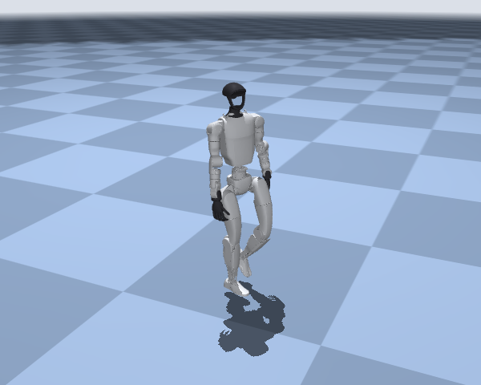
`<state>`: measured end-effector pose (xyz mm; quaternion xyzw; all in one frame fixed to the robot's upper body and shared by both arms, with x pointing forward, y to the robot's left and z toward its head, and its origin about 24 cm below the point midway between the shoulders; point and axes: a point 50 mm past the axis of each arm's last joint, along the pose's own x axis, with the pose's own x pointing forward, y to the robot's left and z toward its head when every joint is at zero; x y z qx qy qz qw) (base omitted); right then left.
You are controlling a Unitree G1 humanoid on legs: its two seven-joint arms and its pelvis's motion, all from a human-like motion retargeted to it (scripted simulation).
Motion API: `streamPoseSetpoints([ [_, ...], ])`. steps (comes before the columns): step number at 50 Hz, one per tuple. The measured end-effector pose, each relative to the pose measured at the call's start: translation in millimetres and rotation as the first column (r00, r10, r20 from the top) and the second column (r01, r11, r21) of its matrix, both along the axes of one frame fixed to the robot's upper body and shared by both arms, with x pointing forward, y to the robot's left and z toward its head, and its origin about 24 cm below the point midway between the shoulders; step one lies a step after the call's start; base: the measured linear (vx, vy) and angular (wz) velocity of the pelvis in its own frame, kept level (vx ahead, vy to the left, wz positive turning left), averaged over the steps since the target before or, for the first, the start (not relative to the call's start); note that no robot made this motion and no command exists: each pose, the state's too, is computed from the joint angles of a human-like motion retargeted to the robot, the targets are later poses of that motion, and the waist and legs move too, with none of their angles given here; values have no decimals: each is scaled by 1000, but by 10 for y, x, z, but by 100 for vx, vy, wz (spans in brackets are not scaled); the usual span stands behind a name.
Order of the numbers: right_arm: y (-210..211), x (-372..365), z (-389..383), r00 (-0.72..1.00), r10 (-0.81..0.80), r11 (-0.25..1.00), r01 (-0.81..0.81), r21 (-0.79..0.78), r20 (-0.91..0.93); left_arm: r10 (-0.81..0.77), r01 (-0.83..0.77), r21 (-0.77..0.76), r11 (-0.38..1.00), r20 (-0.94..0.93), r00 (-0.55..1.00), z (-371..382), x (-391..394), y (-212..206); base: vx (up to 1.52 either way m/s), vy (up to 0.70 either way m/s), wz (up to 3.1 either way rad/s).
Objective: Stand up
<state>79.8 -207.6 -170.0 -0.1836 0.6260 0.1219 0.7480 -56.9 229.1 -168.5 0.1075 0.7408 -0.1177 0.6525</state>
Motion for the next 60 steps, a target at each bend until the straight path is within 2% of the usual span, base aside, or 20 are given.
streamPoseSetpoints([
  [5,88,646,157,968,54,998,-60,16,246,109,-108,17,994,-123,986,113,-537,-14,73,19,-79],
  [10,124,934,272,932,66,997,-80,23,358,180,-173,50,984,-220,959,228,-874,-11,82,26,-27],
  [15,153,746,190,953,81,995,-94,31,293,249,-235,84,968,-256,934,291,-1006,14,84,27,-64],
  [20,111,54,-4,993,101,995,-102,21,56,279,-259,111,959,-235,931,259,-897,50,90,29,-27],
  [25,-58,-629,-47,985,45,998,-50,-26,-165,181,-172,74,982,-123,976,94,-282,128,79,22,25],
  [28,-169,-954,-22,969,-37,998,25,-53,-243,64,-66,59,996,35,997,1,377,147,77,28,0],
  [36,-304,-1304,42,939,-193,979,166,-117,-283,-81,69,44,997,483,872,146,1802,46,74,19,85],
  [42,-348,-1413,72,923,-226,972,192,-138,-312,-181,173,73,982,613,769,329,2320,-48,86,3,74],
  [47,-318,-1369,55,923,-235,971,206,-124,-304,-221,233,48,971,543,810,214,2108,-153,115,-9,69],
  [53,-182,-986,-19,949,-237,971,229,-66,-208,-211,226,-7,974,331,920,-17,1334,-201,101,-8,-13],
  [60,-91,-135,-5,999,-46,999,45,-17,-19,-83,86,-10,996,132,988,-56,473,-72,85,3,-63],
])
